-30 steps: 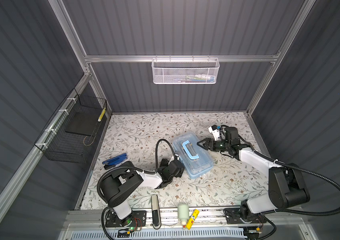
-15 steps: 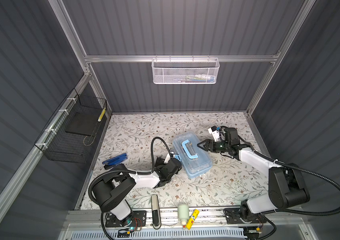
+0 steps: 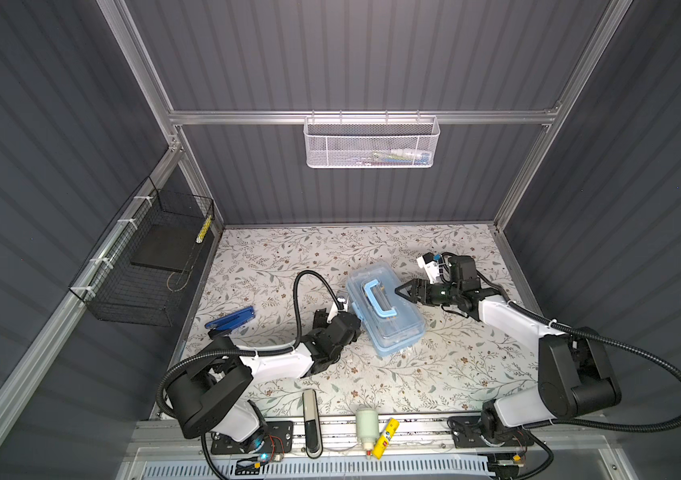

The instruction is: Pack the tool kit

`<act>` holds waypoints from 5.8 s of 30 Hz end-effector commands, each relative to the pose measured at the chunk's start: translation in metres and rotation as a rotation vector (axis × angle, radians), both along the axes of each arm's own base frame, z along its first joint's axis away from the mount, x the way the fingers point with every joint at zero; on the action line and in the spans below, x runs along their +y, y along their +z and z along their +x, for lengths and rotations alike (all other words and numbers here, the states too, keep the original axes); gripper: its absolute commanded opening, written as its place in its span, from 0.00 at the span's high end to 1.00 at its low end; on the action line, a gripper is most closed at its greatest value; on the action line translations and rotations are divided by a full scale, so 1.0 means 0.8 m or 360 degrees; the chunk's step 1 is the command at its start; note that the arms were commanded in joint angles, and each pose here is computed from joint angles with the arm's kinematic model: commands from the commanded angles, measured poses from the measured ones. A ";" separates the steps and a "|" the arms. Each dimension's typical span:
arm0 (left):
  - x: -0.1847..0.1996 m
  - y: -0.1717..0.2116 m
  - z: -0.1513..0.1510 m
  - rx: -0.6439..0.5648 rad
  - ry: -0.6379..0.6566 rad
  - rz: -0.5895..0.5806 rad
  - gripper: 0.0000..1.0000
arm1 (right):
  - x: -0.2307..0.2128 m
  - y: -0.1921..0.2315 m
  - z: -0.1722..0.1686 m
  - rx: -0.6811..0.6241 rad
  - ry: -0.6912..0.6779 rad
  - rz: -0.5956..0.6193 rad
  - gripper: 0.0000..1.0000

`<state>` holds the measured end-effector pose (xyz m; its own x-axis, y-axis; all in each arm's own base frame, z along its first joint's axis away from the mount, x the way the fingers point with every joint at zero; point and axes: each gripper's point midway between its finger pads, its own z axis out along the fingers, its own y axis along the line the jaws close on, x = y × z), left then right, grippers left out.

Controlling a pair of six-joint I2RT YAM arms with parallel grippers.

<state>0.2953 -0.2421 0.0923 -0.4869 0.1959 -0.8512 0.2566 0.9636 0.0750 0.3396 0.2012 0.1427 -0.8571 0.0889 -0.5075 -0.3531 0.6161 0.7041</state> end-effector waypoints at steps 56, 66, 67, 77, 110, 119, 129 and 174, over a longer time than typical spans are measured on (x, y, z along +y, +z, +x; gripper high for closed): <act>-0.049 0.038 -0.019 0.0135 -0.0165 -0.1326 0.43 | 0.029 -0.007 -0.020 0.0004 0.0160 0.0010 0.22; -0.057 0.030 -0.020 0.0162 -0.0200 -0.1370 0.52 | 0.028 -0.008 -0.021 0.0003 0.0163 -0.0006 0.22; -0.057 0.031 -0.020 0.0159 -0.0202 -0.1369 0.52 | 0.027 -0.009 -0.021 0.0005 0.0162 -0.0006 0.22; -0.037 0.035 -0.021 0.0123 -0.0136 -0.1276 0.57 | 0.026 -0.013 -0.020 0.0011 0.0155 -0.0018 0.22; -0.057 0.040 -0.025 0.0175 -0.0240 -0.1308 0.86 | 0.027 -0.017 -0.020 0.0028 0.0154 -0.0026 0.23; -0.061 0.038 -0.024 0.0180 -0.0250 -0.1306 0.91 | 0.027 -0.019 -0.021 0.0035 0.0158 -0.0026 0.23; -0.070 0.041 -0.020 0.0180 -0.0282 -0.1297 0.93 | 0.027 -0.018 -0.021 0.0035 0.0164 -0.0025 0.23; -0.011 0.001 -0.008 0.0290 0.0076 -0.0851 0.80 | 0.032 -0.022 -0.017 0.0042 0.0183 -0.0008 0.23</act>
<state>0.2859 -0.2483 0.0923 -0.6308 -0.2525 -0.7337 0.1770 0.8738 -0.4529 0.3388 0.2110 0.1245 -0.8558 0.0355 -0.5161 -0.3812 0.6312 0.6755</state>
